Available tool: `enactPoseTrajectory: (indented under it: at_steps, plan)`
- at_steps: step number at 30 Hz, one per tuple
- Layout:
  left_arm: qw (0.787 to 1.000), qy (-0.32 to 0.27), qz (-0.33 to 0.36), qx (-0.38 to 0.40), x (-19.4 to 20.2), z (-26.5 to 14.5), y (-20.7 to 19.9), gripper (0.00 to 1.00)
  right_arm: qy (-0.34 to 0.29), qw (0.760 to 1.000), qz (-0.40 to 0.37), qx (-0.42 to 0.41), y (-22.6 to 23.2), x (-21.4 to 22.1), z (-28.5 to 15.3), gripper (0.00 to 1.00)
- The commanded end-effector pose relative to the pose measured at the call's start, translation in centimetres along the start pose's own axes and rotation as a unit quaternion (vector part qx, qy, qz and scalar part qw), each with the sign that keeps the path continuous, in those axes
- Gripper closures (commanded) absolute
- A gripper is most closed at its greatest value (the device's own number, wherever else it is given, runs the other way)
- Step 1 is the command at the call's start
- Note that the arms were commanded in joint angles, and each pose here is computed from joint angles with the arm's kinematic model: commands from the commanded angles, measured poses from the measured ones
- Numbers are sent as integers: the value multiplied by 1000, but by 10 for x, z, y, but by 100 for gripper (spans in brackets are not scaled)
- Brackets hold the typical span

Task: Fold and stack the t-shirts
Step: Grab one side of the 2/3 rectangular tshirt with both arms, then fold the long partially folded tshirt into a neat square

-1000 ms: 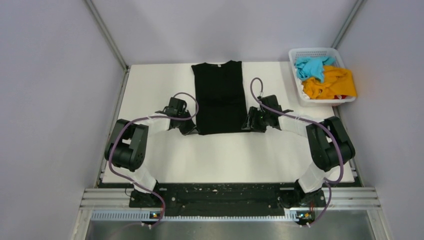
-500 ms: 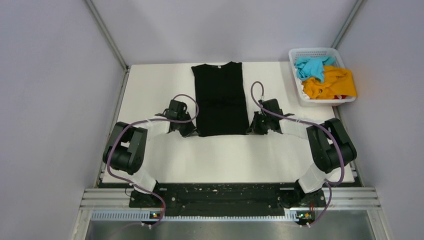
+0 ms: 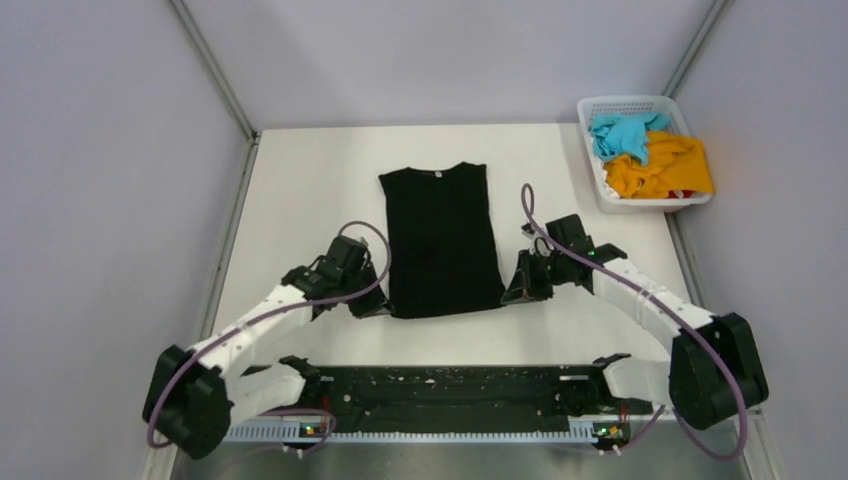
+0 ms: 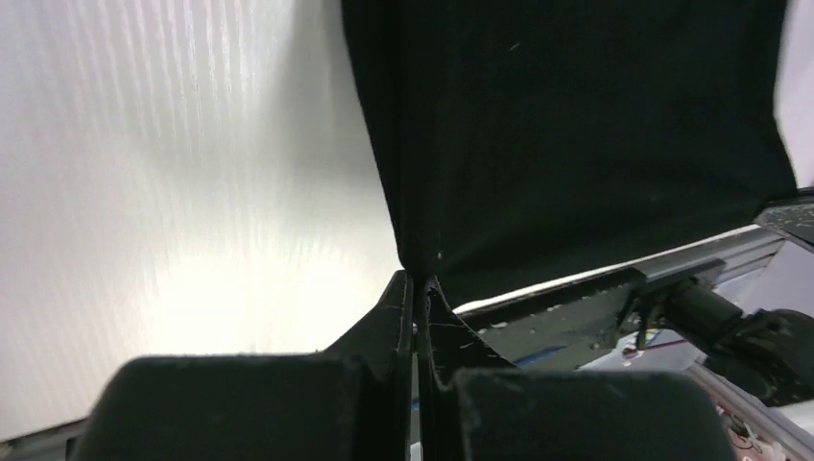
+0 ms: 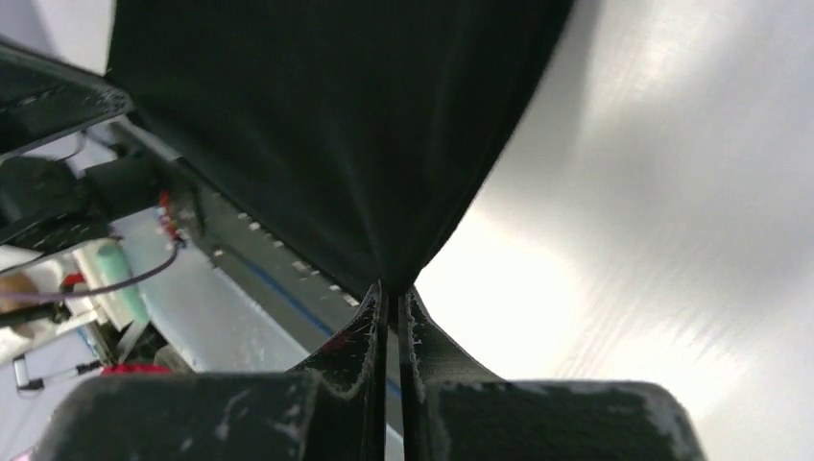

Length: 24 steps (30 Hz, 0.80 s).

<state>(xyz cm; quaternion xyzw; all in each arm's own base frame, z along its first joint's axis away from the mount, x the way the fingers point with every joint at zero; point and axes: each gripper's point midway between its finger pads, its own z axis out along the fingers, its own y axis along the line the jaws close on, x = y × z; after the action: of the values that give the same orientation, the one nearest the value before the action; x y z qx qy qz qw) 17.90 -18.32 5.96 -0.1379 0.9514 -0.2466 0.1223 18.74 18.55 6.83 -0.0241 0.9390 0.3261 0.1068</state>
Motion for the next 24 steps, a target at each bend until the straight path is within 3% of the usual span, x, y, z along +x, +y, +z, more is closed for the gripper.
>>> enactPoseTrajectory:
  at_steps: [1,9,18,24]
  plan:
    - [996,-84,18,19,-24,-57,-23,100,-29,995,-66,-75,55,-15,-43,100]
    - [964,-253,64,56,-101,-102,-66,100,-213,968,-126,-50,87,-118,-89,100]
    - [946,-320,60,-2,-212,-103,-88,100,-291,947,-134,-26,98,-214,-94,100]
    - [947,-313,63,-23,-265,-87,-95,100,-320,942,-98,-8,86,-274,-90,100]
